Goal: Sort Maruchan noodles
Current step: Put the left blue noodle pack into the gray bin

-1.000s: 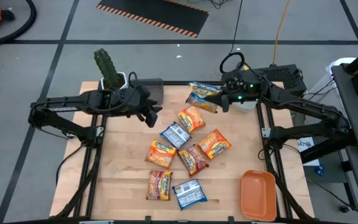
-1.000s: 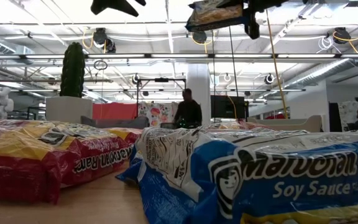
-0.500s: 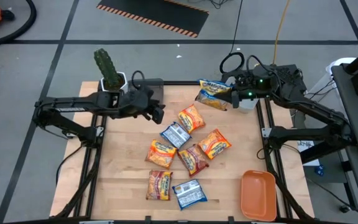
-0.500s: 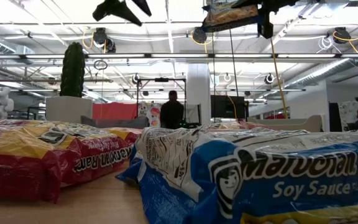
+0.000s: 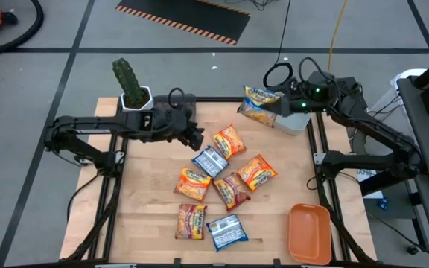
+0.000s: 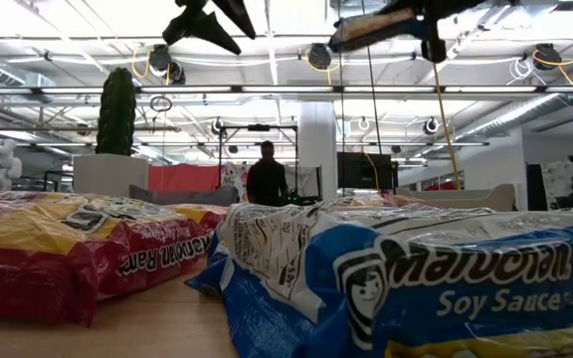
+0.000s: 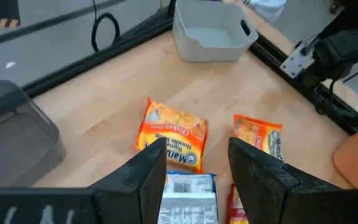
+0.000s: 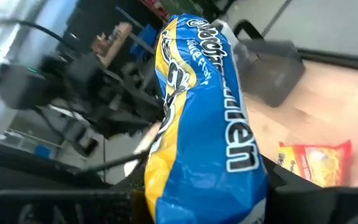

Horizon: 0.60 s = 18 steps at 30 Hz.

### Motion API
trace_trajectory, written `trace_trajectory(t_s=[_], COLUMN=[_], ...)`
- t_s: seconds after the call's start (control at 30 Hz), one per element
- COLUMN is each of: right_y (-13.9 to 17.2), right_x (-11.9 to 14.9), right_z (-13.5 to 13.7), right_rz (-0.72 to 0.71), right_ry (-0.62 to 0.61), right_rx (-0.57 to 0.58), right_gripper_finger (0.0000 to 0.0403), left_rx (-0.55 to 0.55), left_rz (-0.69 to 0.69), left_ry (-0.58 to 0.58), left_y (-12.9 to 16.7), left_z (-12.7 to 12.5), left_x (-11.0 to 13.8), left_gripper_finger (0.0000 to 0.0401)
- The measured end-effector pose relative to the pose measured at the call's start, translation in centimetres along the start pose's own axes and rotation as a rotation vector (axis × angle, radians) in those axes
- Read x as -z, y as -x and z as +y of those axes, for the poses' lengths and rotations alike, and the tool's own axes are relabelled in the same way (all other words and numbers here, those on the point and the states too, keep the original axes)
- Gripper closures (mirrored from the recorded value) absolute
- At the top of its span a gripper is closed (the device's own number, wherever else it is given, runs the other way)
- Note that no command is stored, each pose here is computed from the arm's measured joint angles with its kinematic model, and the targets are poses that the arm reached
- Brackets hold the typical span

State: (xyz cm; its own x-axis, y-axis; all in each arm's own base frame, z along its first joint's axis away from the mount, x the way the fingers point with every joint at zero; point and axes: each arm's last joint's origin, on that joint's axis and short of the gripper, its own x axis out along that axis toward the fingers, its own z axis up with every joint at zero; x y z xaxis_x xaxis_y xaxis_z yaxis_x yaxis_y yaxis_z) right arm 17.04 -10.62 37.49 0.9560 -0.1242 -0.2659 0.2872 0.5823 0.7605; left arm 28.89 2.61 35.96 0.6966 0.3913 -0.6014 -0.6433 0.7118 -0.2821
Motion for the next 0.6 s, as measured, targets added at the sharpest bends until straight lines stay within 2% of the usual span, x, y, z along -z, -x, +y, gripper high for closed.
trace_trajectory(t_s=[0.17, 0.33, 0.6], right_y=[0.2, -0.2, -0.9], right_x=[-2.3, -4.5, -6.3], right_z=[1.0, 1.1, -1.2], right_rz=[-0.064, -0.14, -0.173], right_ry=[-0.019, -0.028, -0.158], right_rx=[0.006, 0.053, 0.134], right_gripper_finger=[0.0294, 0.0294, 0.0294], left_rx=[0.001, 0.067, 0.087], left_rz=[0.006, 0.062, 0.076], left_ry=[-0.068, -0.159, -0.265], left_y=[-0.3, -1.2, -1.7], left_z=[1.1, 3.4, 7.6], left_x=[-0.9, -2.3, -4.4], left_gripper_finger=[0.0224, 0.0224, 0.0224])
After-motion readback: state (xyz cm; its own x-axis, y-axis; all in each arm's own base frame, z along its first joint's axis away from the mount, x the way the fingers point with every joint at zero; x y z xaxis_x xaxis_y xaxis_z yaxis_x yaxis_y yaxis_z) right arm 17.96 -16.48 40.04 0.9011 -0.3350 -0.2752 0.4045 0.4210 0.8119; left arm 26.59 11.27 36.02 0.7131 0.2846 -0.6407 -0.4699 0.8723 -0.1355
